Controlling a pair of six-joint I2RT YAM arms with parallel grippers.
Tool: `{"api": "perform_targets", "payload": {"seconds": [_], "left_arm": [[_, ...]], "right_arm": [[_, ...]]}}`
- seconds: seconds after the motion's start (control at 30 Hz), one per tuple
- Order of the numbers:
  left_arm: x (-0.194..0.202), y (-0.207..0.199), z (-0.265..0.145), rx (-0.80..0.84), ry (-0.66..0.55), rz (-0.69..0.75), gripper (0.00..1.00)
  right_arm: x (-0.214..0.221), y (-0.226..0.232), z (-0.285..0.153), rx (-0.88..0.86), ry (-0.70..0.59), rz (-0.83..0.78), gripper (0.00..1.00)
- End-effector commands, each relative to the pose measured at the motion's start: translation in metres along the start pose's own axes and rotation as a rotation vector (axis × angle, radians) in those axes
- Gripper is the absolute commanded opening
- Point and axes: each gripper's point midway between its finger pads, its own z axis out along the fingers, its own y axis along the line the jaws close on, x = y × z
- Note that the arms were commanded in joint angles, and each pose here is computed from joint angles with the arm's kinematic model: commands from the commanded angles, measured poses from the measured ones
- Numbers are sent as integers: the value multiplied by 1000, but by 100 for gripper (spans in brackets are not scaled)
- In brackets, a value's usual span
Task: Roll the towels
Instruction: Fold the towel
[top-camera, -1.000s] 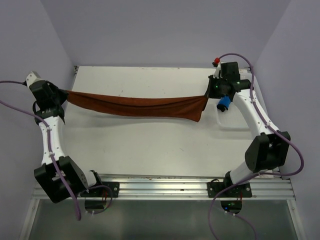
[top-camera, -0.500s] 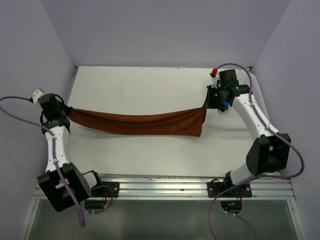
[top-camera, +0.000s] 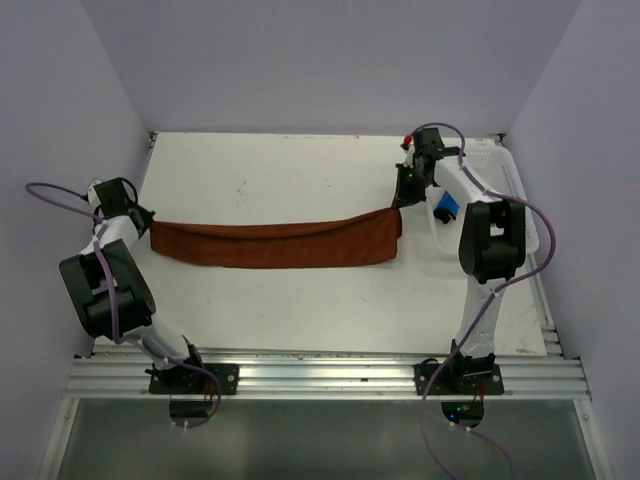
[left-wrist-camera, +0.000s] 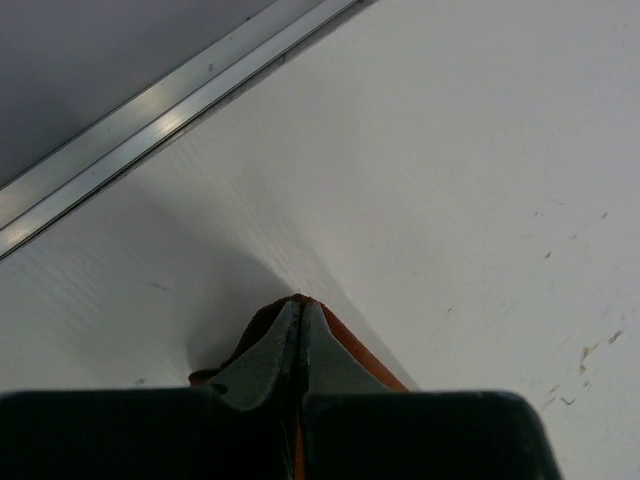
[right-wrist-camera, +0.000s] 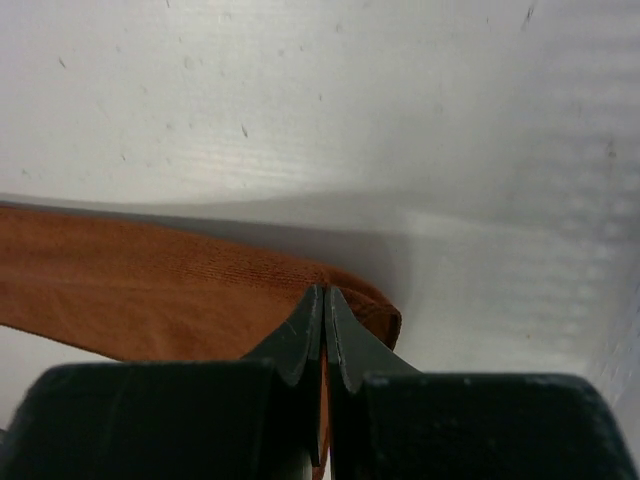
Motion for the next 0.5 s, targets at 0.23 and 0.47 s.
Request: {"api": "perform_targets", "payload": {"seconds": [0.23, 0.47], "left_arm": [[-47, -40, 18, 69, -122, 10, 36], [-55, -41, 13, 66, -135, 19, 59]], "right_arm": [[-50, 3, 4, 1, -96, 13, 30], [-53, 4, -2, 4, -109, 6, 45]]}}
